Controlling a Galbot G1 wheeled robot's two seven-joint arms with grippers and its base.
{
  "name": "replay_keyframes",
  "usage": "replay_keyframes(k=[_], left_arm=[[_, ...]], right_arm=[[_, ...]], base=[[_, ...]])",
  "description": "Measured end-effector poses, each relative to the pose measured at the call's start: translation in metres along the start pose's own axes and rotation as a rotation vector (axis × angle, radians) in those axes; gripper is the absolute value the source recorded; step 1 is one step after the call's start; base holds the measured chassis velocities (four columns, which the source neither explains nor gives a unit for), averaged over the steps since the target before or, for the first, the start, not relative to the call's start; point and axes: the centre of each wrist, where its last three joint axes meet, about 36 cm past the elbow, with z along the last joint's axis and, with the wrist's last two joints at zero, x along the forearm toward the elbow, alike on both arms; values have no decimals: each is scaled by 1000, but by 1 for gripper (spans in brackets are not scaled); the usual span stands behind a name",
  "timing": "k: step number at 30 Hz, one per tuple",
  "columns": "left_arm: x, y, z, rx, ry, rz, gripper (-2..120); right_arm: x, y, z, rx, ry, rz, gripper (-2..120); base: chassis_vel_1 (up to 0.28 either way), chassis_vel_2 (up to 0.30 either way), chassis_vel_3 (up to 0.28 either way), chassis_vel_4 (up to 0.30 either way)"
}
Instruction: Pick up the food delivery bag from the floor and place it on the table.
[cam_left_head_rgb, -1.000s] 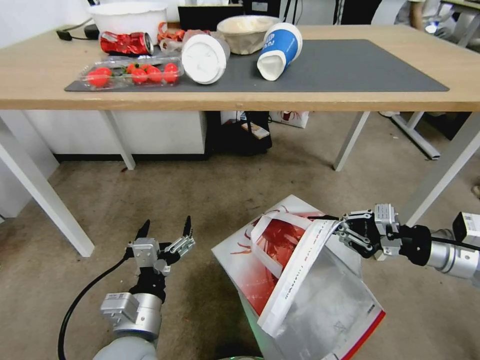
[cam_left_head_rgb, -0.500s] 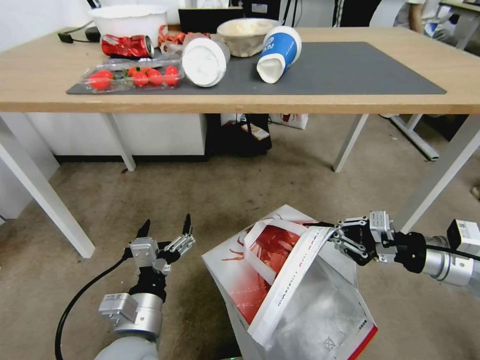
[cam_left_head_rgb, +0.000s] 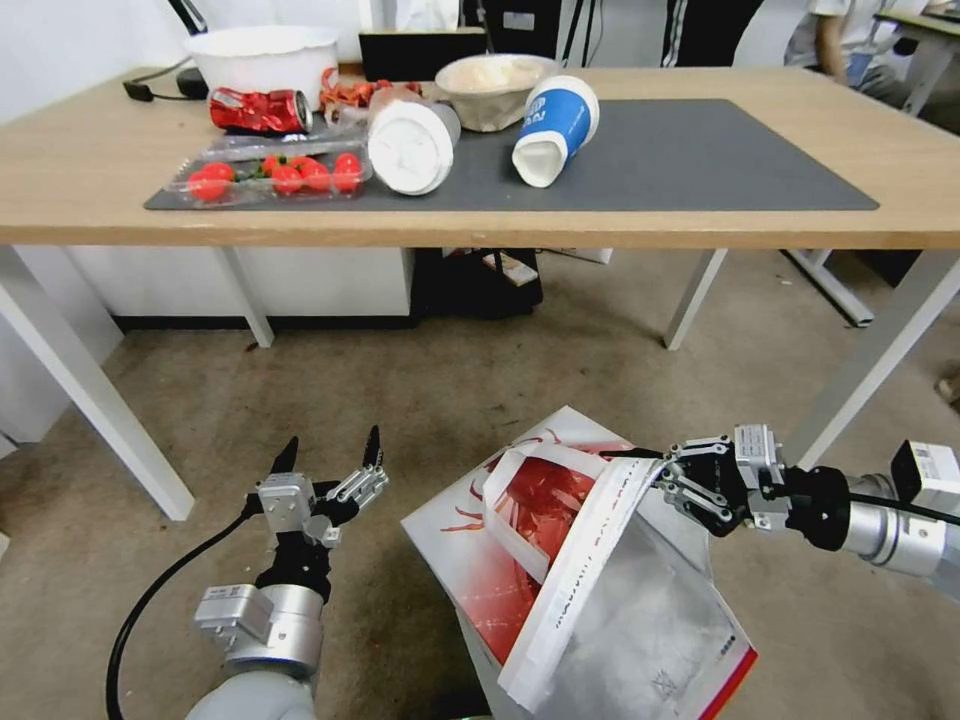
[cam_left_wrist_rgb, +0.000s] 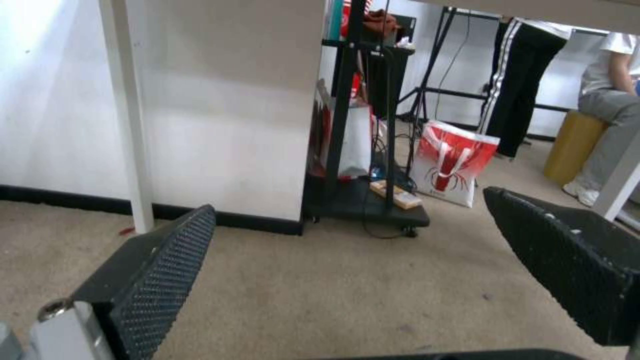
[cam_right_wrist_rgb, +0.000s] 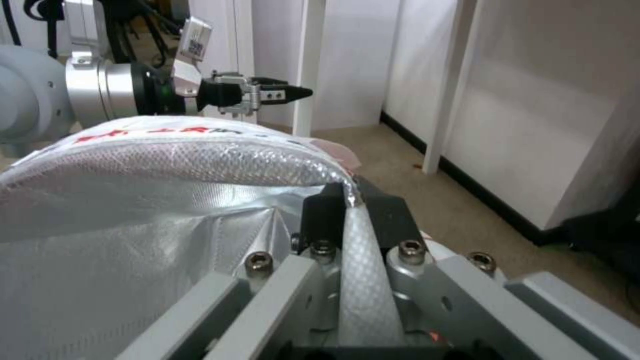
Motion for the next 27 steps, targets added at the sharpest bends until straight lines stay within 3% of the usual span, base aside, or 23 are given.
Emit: replay_keyframes(k=[27], left_arm=[[4,-2,-3,-1,-10,-23,100]], right_arm=[[-1,-1,-5,-16,-8,-28,0]], base=[[0,0,0,0]])
